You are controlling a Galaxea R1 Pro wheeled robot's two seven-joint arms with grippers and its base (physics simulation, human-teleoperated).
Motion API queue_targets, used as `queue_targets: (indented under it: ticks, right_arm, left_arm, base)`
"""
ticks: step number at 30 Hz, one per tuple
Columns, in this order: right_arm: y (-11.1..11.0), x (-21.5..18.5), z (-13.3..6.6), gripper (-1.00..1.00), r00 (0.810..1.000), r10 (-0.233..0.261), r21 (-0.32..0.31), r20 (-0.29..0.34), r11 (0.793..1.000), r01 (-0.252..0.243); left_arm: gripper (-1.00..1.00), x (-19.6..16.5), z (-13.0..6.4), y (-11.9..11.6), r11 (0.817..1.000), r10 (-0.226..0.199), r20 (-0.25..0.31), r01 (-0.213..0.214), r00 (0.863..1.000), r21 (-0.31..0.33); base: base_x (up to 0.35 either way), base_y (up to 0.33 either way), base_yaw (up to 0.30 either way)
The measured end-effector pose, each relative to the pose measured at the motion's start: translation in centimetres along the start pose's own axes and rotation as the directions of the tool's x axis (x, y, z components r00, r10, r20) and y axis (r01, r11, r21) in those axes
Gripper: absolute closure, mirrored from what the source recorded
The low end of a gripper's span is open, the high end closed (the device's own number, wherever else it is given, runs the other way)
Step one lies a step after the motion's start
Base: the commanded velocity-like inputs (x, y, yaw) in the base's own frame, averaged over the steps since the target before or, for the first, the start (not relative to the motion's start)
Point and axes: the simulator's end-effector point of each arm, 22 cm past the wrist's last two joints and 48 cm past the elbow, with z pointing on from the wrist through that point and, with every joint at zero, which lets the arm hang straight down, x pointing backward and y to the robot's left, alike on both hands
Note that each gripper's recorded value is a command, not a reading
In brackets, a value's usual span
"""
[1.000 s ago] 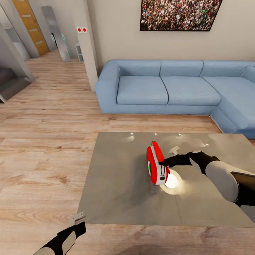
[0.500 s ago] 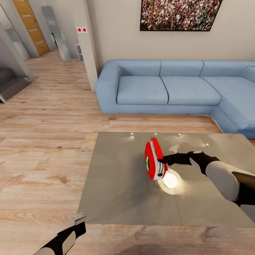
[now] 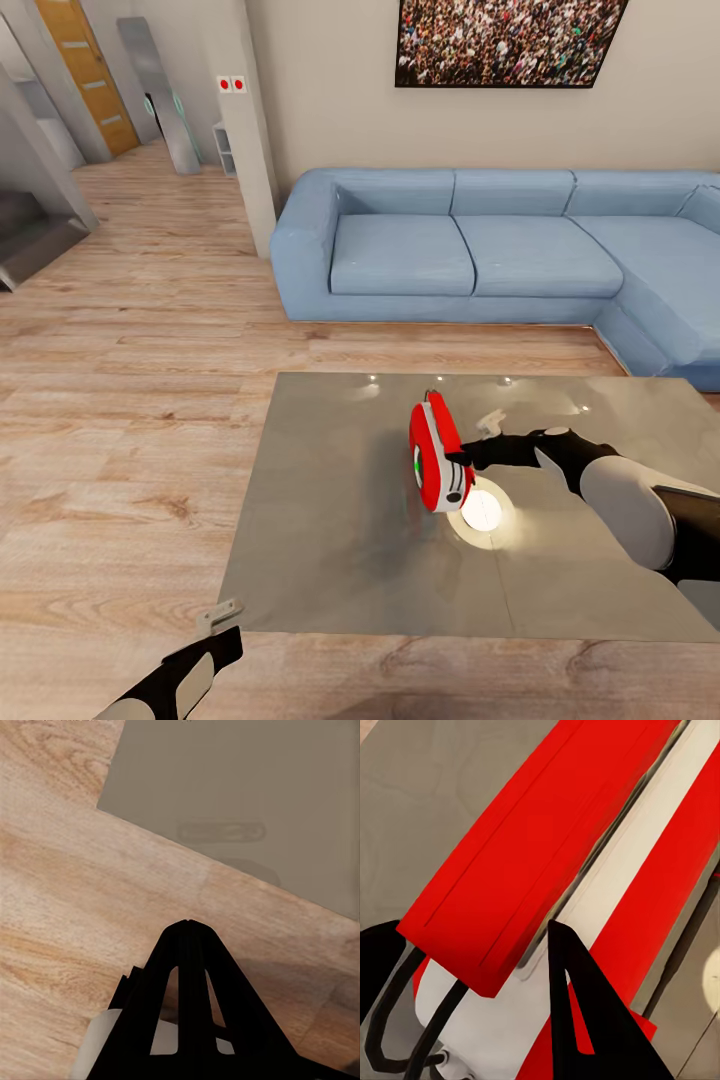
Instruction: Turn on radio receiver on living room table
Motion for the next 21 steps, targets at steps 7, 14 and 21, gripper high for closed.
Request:
queue_targets:
  ticks: [7, 14, 21]
  right_arm:
    - [0.0, 0.2, 0.4, 1.00, 1.000, 0.002, -0.002, 0.003, 1.000, -0.002]
    - [-0.3, 0.8, 1.2, 1.00, 1.000, 0.002, -0.002, 0.003, 1.000, -0.002]
    - [-0.6, 0.7, 1.9, 1.00, 0.999, 0.021, -0.002, 0.028, 1.000, -0.021]
  left_arm:
    - [1.00, 0.1, 0.4, 0.0, 1.000, 0.000, 0.000, 0.000, 1.000, 0.000]
    - [1.00, 0.2, 1.4, -0.1, 1.000, 0.001, 0.001, -0.001, 1.000, 0.000]
    - [1.00, 0.5, 2.5, -0.2, 1.000, 0.001, 0.001, -0.001, 1.000, 0.001]
  base:
    - [0.000, 0.000, 0.000]
    - [0.000, 0.000, 0.000]
    - [0.000, 0.000, 0.000]
